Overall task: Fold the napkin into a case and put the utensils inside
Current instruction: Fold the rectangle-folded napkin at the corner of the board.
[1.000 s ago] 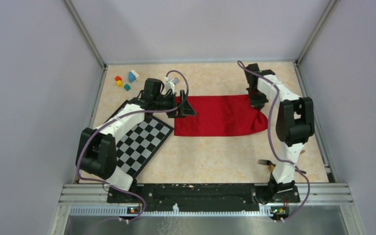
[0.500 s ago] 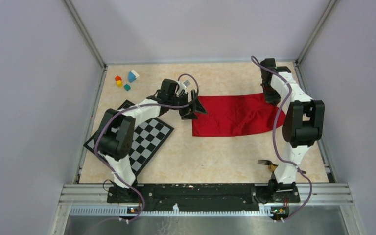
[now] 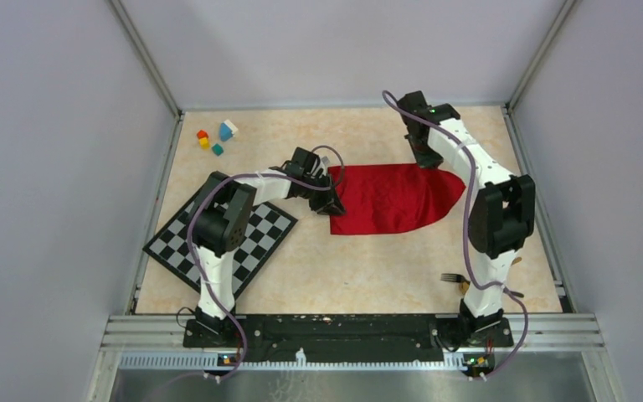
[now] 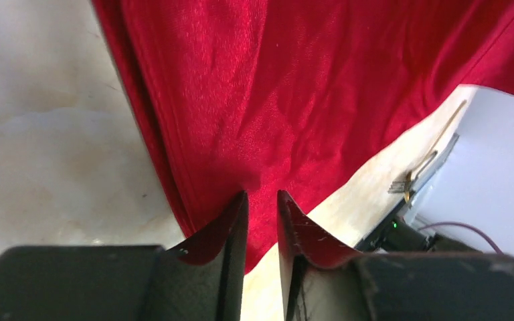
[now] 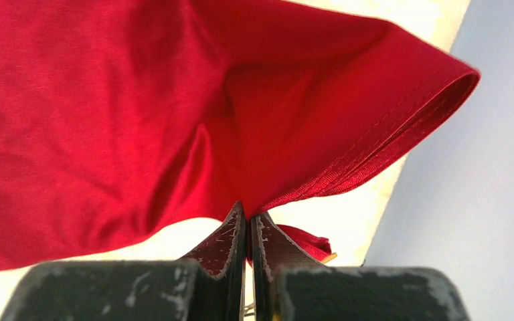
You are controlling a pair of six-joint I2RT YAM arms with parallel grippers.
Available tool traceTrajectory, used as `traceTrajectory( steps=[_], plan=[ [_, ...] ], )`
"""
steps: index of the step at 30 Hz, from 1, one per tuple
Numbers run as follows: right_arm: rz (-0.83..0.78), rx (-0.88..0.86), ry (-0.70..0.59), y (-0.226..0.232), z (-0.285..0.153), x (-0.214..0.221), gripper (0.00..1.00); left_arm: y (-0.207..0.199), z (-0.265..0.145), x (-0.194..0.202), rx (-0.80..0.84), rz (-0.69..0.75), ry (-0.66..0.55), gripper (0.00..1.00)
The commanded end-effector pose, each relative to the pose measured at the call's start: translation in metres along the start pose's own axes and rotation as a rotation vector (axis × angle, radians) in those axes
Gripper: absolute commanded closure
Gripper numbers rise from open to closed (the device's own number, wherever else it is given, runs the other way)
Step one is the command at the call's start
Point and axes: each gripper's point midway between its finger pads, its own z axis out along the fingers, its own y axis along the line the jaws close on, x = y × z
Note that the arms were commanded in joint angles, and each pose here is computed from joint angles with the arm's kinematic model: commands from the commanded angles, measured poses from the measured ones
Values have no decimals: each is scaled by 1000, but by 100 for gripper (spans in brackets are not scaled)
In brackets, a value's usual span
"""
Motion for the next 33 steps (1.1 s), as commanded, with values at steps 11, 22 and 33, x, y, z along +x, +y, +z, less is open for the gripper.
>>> traceTrajectory(
  steps=[11, 22, 33],
  plan=[
    [-50, -343, -59, 151, -39, -37, 100, 35, 11, 8, -128, -22, 13, 77],
    [53, -680, -64, 219, -50, -42, 100, 34, 11, 9, -117, -21, 7, 81],
    [96, -782, -48, 248, -44, -39, 100, 34, 9, 9, -121, -17, 1, 82]
  ],
)
